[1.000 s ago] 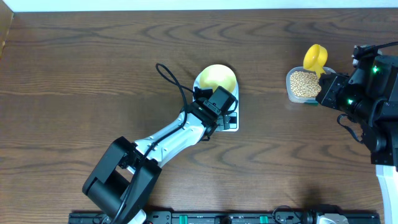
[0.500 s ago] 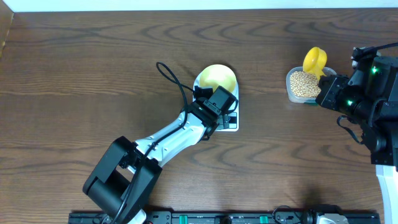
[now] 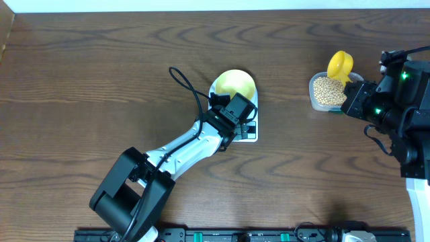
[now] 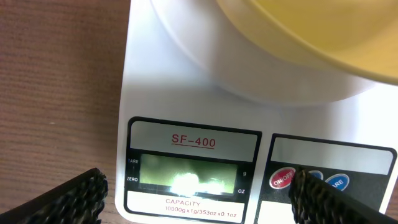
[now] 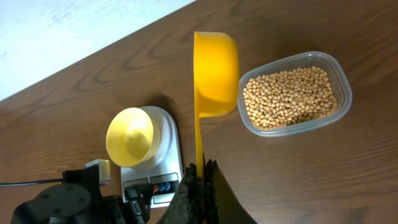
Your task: Scoop item into bowl and weigh 50g on scale
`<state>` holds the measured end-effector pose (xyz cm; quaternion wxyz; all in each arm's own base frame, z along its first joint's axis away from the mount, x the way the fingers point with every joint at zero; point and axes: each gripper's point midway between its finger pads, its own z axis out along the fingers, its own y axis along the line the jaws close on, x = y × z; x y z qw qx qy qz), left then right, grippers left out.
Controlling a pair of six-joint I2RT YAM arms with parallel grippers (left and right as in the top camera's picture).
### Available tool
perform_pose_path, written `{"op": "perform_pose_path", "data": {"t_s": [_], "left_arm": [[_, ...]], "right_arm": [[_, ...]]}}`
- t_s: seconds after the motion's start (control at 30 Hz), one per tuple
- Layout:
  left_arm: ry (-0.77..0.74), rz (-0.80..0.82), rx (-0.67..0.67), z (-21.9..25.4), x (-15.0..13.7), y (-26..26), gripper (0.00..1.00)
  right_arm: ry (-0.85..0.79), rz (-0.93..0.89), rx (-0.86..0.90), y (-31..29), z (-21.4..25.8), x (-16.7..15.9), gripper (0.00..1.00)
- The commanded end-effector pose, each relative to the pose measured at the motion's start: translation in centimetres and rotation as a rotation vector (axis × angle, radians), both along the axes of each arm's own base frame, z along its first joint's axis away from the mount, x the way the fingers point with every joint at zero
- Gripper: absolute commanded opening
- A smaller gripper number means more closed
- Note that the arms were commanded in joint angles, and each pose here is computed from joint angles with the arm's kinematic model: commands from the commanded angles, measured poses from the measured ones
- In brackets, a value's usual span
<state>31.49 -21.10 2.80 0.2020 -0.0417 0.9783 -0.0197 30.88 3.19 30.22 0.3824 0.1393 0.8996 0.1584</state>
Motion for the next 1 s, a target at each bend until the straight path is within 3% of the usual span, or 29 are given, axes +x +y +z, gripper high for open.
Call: {"op": "perform_pose_path", "data": {"t_s": [0.0, 0.67, 0.97], "left_arm": [[0.018, -0.014, 0.034, -1.1, -0.3, 0.4, 0.95], [0.104, -0.025, 0.108, -4.6, -1.3, 1.3, 0.95], [0.08, -0.065, 0.089, -3.1, -0.9, 0.7, 0.95]], "right_arm": [[-0.035, -0.011, -0.019, -0.6, 1.2, 0.0, 0.01], [-0.039, -0.003, -0.029, -0.6, 1.2, 0.1, 0.01], [-0.037, -0.002, -0.03, -0.6, 1.2, 0.0, 0.01]]}}
